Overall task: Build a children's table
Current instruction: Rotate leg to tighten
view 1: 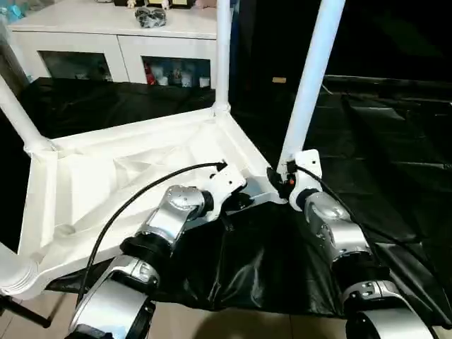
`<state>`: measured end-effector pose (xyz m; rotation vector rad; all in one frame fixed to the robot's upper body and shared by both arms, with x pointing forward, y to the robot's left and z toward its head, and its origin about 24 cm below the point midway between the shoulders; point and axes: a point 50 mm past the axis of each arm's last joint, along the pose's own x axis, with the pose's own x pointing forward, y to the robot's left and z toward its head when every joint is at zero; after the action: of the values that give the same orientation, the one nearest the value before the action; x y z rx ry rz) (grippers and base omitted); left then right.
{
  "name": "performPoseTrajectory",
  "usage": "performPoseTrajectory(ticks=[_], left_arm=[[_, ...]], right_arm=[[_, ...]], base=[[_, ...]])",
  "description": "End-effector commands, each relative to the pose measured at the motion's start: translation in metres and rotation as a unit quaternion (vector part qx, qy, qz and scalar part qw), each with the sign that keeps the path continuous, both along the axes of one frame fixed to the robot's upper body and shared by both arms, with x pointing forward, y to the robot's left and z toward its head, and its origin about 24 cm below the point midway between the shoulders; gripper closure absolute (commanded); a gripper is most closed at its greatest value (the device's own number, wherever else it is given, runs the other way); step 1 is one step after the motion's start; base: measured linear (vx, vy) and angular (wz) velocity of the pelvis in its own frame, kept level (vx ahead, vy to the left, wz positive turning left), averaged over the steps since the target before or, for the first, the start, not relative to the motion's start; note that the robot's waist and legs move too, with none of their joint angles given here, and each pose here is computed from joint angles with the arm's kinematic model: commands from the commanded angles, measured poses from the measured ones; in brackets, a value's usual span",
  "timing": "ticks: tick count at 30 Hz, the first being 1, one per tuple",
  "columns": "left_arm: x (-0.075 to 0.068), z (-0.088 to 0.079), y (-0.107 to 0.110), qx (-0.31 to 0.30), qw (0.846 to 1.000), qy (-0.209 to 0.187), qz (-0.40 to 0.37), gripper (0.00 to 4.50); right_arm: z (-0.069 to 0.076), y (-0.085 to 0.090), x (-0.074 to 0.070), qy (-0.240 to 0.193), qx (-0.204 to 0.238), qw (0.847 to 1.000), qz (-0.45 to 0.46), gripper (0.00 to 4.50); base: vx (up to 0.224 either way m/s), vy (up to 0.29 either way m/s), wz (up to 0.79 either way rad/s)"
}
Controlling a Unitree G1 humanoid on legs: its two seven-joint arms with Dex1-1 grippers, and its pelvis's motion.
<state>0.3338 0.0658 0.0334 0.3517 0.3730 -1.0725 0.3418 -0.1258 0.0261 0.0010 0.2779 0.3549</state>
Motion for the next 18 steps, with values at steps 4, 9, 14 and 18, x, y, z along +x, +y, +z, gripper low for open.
performPoseTrajectory(ticks=[4, 9, 14, 18], left_arm=[[-0.004, 0.014, -0.024, -0.049, 0.997, -0.028, -0.043, 4.5], [-0.007, 0.013, -0.01, -0.051, 0.996, -0.02, -0.072, 4.5], [-0.009, 0.013, 0.001, -0.048, 0.994, -0.01, -0.097, 4.5], [-0.011, 0.013, 0.012, -0.044, 0.992, 0.002, -0.12, 4.5]], right_arm=[[-0.027, 0.042, -0.026, 0.065, 0.053, 0.987, 0.139, 1.64], [-0.023, 0.017, -0.033, 0.057, 0.039, 0.976, 0.204, 1.15], [-0.018, -0.005, -0.041, 0.056, 0.012, 0.965, 0.257, 0.83], [-0.011, -0.024, -0.048, 0.058, 0.002, 0.95, 0.306, 0.7]], base=[[0.0, 0.0, 0.0], [0.0, 0.0, 0.0], [0.0, 0.0, 0.0], [0.0, 0.0, 0.0]])
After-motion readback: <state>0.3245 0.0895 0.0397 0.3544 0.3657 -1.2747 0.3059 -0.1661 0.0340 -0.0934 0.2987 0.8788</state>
